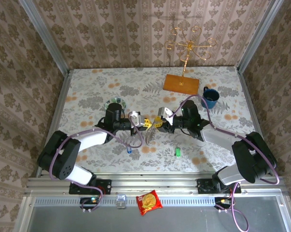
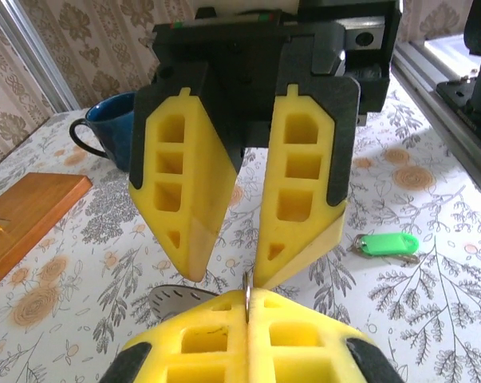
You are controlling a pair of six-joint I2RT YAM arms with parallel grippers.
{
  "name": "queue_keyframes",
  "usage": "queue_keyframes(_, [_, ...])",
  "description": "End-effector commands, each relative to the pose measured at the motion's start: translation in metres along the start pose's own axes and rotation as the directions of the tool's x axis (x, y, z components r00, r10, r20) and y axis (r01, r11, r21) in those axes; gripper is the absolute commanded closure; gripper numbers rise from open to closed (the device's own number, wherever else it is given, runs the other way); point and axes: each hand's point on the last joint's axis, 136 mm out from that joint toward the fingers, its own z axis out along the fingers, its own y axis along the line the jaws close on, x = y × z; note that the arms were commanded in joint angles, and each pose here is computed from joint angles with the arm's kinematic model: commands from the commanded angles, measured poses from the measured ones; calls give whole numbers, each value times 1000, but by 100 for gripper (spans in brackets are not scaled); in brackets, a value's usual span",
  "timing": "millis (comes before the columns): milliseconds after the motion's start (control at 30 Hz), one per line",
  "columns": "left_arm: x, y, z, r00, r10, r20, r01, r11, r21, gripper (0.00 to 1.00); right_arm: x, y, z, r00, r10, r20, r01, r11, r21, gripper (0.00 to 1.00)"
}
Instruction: Put the keys on the keyring
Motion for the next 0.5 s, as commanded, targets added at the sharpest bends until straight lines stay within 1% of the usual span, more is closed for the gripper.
queue_keyframes(0, [-18,3,-3,995,4,96,-5,1000,11,100,-8,0,0,999,-3,41,3,1000,-6,70])
queue_keyframes(100, [-17,3,-2,994,-8,111,6,1000,17,100,-12,0,0,999,-8,51,9,1000,-15,71])
queue_keyframes(467, [-17,1,-1,989,-28,147,23,999,33,100,-20,3,5,996,3,89,1,999,-44,80])
